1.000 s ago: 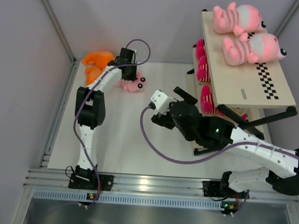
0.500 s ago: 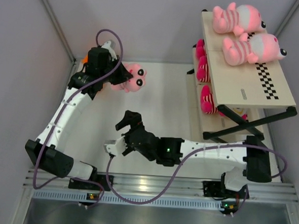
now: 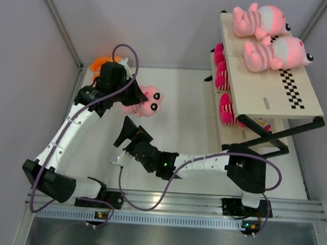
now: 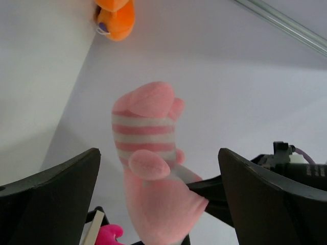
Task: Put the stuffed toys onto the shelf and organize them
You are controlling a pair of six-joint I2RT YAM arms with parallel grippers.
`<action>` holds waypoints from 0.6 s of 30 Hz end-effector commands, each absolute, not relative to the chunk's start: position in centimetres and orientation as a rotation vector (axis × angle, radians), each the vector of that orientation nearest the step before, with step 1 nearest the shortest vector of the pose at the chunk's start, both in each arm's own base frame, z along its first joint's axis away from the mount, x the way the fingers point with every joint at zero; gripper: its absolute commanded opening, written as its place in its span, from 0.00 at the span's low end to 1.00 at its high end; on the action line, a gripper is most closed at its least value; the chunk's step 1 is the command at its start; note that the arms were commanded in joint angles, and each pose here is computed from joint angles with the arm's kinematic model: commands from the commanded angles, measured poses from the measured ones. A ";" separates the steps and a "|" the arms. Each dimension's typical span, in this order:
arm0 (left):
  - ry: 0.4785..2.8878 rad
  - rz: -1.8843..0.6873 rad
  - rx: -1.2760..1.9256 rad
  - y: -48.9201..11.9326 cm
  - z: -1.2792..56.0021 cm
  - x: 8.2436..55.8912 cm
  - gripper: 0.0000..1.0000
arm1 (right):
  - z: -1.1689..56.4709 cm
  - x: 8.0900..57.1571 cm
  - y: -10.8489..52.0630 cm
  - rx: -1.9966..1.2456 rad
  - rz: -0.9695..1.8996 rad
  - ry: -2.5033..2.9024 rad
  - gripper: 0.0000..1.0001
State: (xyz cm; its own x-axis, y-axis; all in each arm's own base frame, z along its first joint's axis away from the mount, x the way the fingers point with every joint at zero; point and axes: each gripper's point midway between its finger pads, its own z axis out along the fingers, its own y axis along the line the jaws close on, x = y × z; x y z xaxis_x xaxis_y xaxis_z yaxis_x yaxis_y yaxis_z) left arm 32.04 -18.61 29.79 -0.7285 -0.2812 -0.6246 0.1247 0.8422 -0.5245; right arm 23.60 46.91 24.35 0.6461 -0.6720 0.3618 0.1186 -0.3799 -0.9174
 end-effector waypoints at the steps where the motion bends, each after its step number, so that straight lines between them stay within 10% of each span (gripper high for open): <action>1: 2.247 -0.740 -0.065 -19.0 31.0 30.9 0.00 | 26.0 25.9 47.8 -1.704 -1.015 0.412 0.99; 18: 2.259 -0.771 -0.058 -19.4 30.8 30.3 0.00 | 25.4 32.2 46.5 -1.639 -1.218 0.492 0.99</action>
